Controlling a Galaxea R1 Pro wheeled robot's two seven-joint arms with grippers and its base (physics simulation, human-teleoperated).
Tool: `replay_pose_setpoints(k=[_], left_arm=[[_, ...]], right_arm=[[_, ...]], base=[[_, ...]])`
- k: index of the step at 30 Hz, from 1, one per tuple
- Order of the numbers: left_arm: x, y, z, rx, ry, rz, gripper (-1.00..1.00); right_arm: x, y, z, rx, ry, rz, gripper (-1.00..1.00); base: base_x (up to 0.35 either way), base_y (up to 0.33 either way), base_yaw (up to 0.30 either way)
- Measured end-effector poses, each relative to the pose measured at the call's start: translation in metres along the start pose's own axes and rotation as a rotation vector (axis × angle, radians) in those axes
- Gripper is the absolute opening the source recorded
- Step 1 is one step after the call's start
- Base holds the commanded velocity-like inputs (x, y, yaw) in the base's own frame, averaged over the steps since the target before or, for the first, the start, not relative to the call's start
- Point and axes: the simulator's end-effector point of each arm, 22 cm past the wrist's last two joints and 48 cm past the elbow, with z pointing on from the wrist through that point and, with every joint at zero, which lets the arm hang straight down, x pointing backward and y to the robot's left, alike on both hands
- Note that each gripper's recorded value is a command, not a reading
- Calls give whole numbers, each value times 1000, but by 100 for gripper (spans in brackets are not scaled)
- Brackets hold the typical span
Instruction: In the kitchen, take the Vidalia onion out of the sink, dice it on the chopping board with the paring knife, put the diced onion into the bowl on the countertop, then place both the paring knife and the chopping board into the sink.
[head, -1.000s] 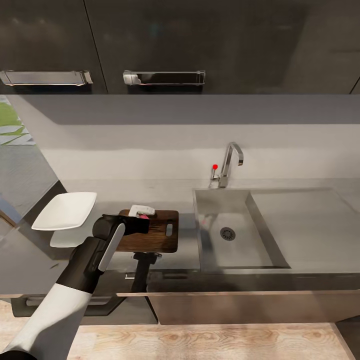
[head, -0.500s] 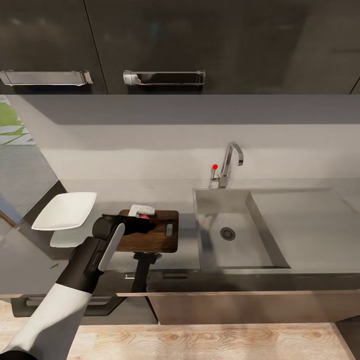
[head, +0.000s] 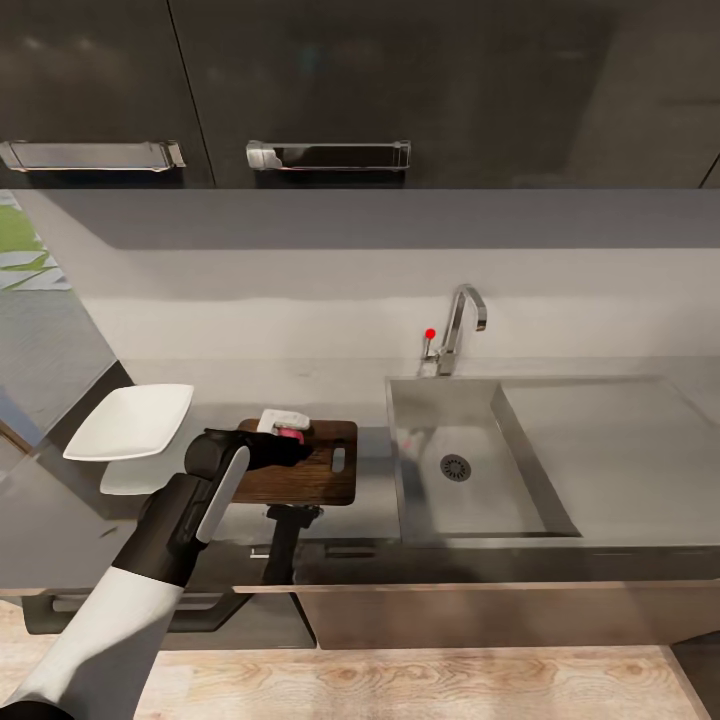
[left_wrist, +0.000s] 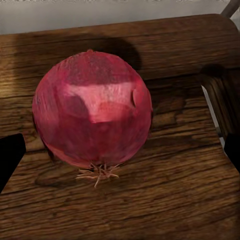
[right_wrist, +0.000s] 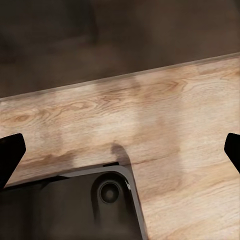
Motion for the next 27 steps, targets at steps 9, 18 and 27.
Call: replay_pose_setpoints(k=[9,18,27], left_arm=[[-15,-3,-10,5,-42,7,100],[-47,-9,-34,12,-137,23,100],[-53,-9,-40,11,-156,27,100]], right_arm=[[0,0,0,0,0,0,100],[0,0,0,0,0,0,100],[0,0,0,0,0,0,100]], base=[[0,0,0],[0,0,0],[-4,0,0]])
